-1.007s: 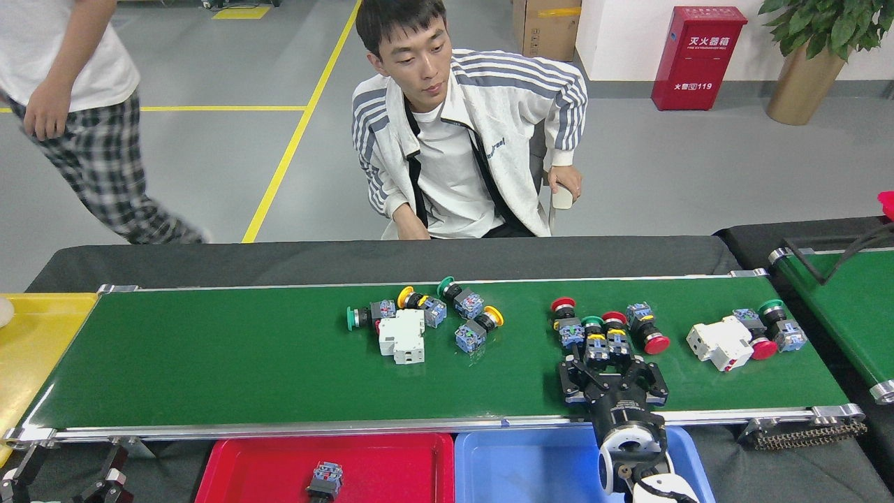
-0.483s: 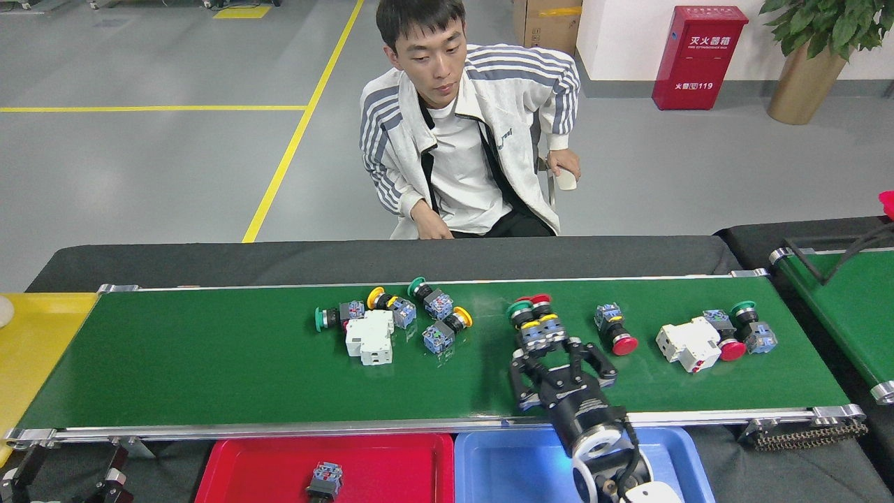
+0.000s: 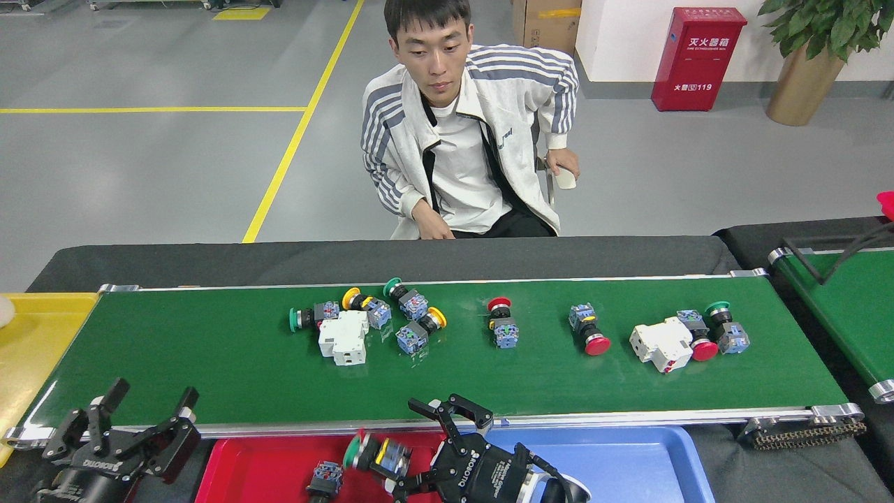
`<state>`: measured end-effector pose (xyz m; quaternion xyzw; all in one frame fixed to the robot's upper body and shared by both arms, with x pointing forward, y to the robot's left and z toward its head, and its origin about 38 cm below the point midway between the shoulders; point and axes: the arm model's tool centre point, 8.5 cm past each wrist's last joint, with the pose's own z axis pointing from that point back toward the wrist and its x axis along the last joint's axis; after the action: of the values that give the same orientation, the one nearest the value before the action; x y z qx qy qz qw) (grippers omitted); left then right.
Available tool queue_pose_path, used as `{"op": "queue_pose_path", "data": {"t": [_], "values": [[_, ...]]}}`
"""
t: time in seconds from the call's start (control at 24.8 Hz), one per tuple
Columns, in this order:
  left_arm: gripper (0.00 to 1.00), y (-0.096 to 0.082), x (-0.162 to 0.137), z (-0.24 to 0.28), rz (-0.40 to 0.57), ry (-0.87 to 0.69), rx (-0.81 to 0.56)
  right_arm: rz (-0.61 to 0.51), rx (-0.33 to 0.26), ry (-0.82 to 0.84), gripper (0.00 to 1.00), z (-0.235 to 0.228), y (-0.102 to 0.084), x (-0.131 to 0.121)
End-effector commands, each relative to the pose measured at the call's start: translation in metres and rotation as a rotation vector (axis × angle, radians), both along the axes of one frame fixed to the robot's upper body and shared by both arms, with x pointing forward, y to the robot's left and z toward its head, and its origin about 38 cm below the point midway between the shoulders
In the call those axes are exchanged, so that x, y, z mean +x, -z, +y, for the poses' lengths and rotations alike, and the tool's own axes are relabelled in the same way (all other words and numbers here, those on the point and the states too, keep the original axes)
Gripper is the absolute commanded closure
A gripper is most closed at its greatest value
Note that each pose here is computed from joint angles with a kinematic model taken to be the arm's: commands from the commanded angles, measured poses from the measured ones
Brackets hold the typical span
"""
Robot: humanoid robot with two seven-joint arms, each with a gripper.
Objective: Pick switch part from conveyor to tray
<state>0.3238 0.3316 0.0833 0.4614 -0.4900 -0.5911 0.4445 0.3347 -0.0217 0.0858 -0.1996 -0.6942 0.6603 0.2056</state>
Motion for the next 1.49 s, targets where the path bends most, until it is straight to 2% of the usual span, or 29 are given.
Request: {"op": "queue_pose_path", "data": {"t": [0.0, 0.12, 0.2, 0.36, 0.44, 0.52, 0.72, 0.85, 1.09, 1.29, 1.33, 1.37, 1.41, 1.45], "values": [[0.00, -0.003, 0.012, -0.014, -0.010, -0.007, 0.003, 0.028, 0.067, 0.235, 0.02, -0.032, -0.002, 0.011], [0.00, 0.002, 0.031, -0.043, 0.027, 0.008, 0.000, 0.111, 0.146, 0.650, 0.03, -0.083, 0.013, 0.004], [0.00, 0.008, 0.046, -0.055, 0.054, -0.016, 0.009, 0.127, 0.156, 0.833, 0.03, -0.112, 0.027, -0.008], [0.00, 0.014, 0.069, -0.051, 0.075, -0.062, 0.006, 0.162, 0.116, 0.972, 0.02, -0.154, 0.046, -0.016], [0.00, 0.016, 0.075, -0.046, 0.085, -0.073, 0.008, 0.159, 0.112, 0.979, 0.02, -0.157, 0.045, -0.013], [0.00, 0.018, 0.080, -0.043, 0.095, -0.078, 0.009, 0.138, 0.110, 0.975, 0.02, -0.157, 0.038, 0.002], [0.00, 0.024, 0.080, -0.042, 0.114, -0.080, 0.008, 0.188, 0.022, 0.942, 0.02, -0.161, 0.041, 0.032], [0.00, 0.029, 0.082, -0.041, 0.128, -0.085, 0.005, 0.203, 0.006, 0.934, 0.02, -0.159, 0.038, 0.042], [0.00, 0.032, 0.108, -0.031, 0.156, -0.126, -0.001, 0.213, -0.028, 0.920, 0.02, -0.153, 0.043, 0.051], [0.01, 0.032, 0.125, -0.019, 0.169, -0.181, 0.000, 0.223, -0.027, 0.900, 0.02, -0.137, 0.042, 0.070], [0.04, 0.033, 0.128, -0.014, 0.176, -0.206, 0.006, 0.226, -0.029, 0.895, 0.02, -0.134, 0.042, 0.072], [0.15, 0.035, 0.130, -0.009, 0.182, -0.233, 0.011, 0.230, -0.033, 0.888, 0.02, -0.130, 0.043, 0.076], [0.44, 0.036, 0.131, -0.006, 0.182, -0.245, 0.005, 0.233, -0.040, 0.882, 0.02, -0.127, 0.044, 0.081], [0.69, 0.036, 0.131, -0.006, 0.172, -0.245, -0.006, 0.236, -0.044, 0.884, 0.03, -0.126, 0.044, 0.084]]}}
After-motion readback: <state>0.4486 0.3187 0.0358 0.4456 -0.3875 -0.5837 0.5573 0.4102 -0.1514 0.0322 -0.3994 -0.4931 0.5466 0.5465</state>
